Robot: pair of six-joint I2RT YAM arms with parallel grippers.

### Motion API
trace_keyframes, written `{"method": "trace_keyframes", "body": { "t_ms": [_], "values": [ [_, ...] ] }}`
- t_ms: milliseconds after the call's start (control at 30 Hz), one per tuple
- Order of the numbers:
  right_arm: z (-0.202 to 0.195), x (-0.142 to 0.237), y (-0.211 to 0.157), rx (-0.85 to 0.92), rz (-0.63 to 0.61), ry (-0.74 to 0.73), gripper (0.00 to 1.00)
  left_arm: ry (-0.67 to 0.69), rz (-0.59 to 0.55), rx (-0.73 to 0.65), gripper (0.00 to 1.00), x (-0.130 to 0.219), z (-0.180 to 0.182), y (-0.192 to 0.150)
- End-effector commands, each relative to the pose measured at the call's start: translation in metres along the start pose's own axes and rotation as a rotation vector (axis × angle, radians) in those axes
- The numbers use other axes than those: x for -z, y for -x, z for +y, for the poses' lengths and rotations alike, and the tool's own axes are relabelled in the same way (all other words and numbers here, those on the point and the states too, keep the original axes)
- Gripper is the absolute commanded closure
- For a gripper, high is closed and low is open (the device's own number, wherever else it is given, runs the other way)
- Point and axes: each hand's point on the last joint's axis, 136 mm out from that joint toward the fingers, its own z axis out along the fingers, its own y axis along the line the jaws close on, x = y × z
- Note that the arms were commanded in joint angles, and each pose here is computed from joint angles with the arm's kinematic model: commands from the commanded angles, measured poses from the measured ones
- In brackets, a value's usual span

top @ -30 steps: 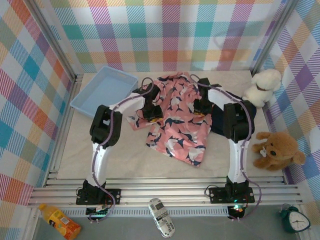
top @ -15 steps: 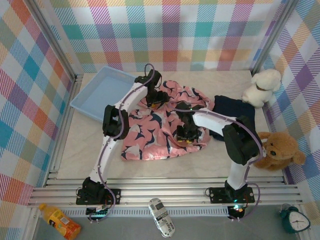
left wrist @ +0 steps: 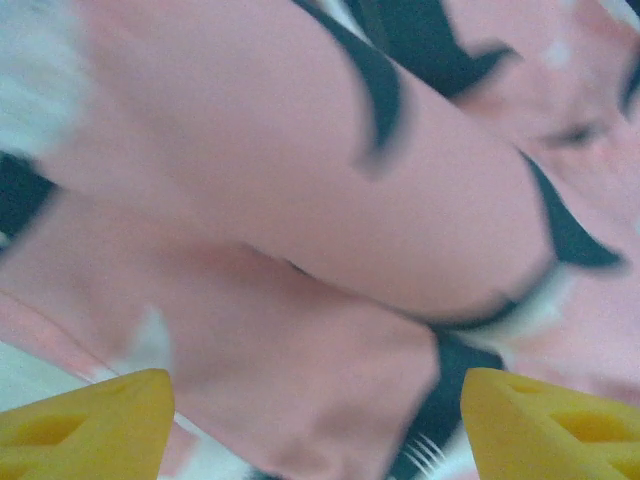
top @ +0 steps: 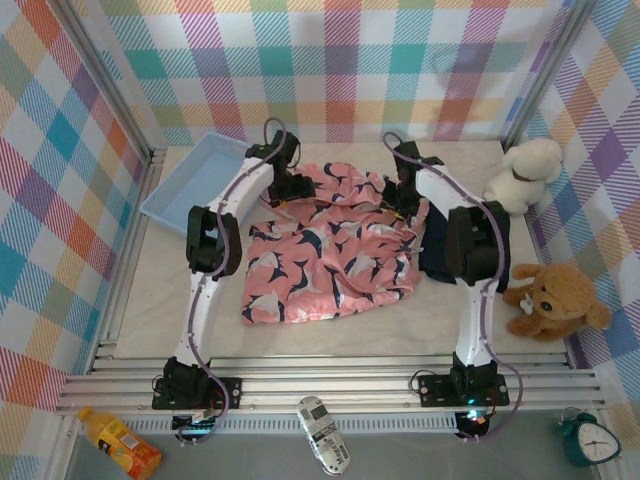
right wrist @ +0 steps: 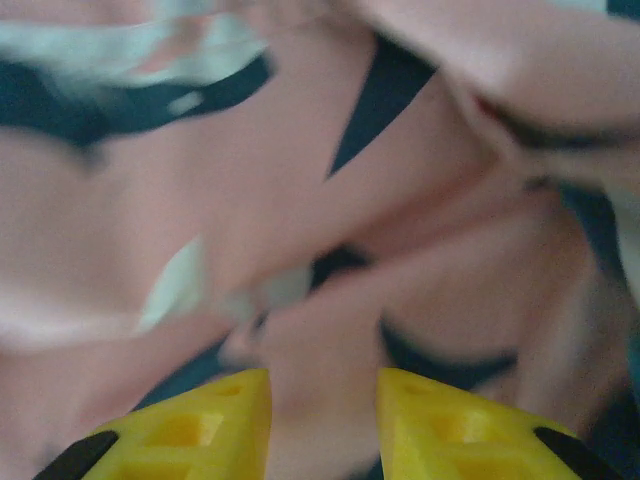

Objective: Fold and stack the mixed laundry pile

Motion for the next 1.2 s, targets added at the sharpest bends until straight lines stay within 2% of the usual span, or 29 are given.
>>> {"method": "trace_keyframes", "body": {
  "t_ms": [0, 133, 267, 367, 433, 533, 700, 800, 933, 1033, 1167],
  "values": [
    [-0.023, -0.015, 0.013, -0.081, 0.033, -0.044, 0.64, 0.134, 0.045, 0.068, 0.24, -0.020, 0.036, -0.009],
    [-0.035, -0.010, 0.044, -0.126, -0.005, -0.027, 0.55, 0.202, 0.051, 0.060, 0.23, -0.015, 0.051, -0.016],
    [-0.016, 0.025, 0.056, -0.060, -0.061, 0.056, 0.33, 0.200, 0.036, 0.056, 0.21, 0.007, 0.048, -0.014],
    [-0.004, 0.057, 0.040, -0.030, -0.077, 0.117, 0.22, 0.147, 0.013, 0.057, 0.14, 0.034, 0.035, -0.011],
    [0.000, 0.077, 0.021, 0.000, -0.092, 0.141, 0.16, 0.101, -0.003, 0.053, 0.00, 0.056, 0.025, -0.013],
    [-0.003, 0.103, -0.017, 0.032, -0.089, 0.153, 0.09, 0.029, -0.014, 0.054, 0.00, 0.088, 0.014, -0.021],
    [-0.030, 0.121, -0.088, 0.031, -0.006, 0.157, 0.09, -0.027, -0.013, 0.063, 0.00, 0.125, 0.014, -0.050],
    [-0.057, 0.121, -0.132, 0.003, 0.058, 0.126, 0.12, -0.067, 0.006, 0.108, 0.00, 0.134, 0.019, -0.078],
    [-0.085, 0.113, -0.178, -0.047, 0.100, 0.111, 0.19, -0.044, 0.049, 0.210, 0.00, 0.128, 0.045, -0.128],
    [-0.094, 0.103, -0.195, -0.075, 0.131, 0.110, 0.26, -0.009, 0.092, 0.288, 0.00, 0.123, 0.063, -0.165],
    [-0.100, 0.088, -0.188, -0.116, 0.098, 0.082, 0.32, 0.013, 0.135, 0.375, 0.00, 0.115, 0.077, -0.206]
  ]
}}
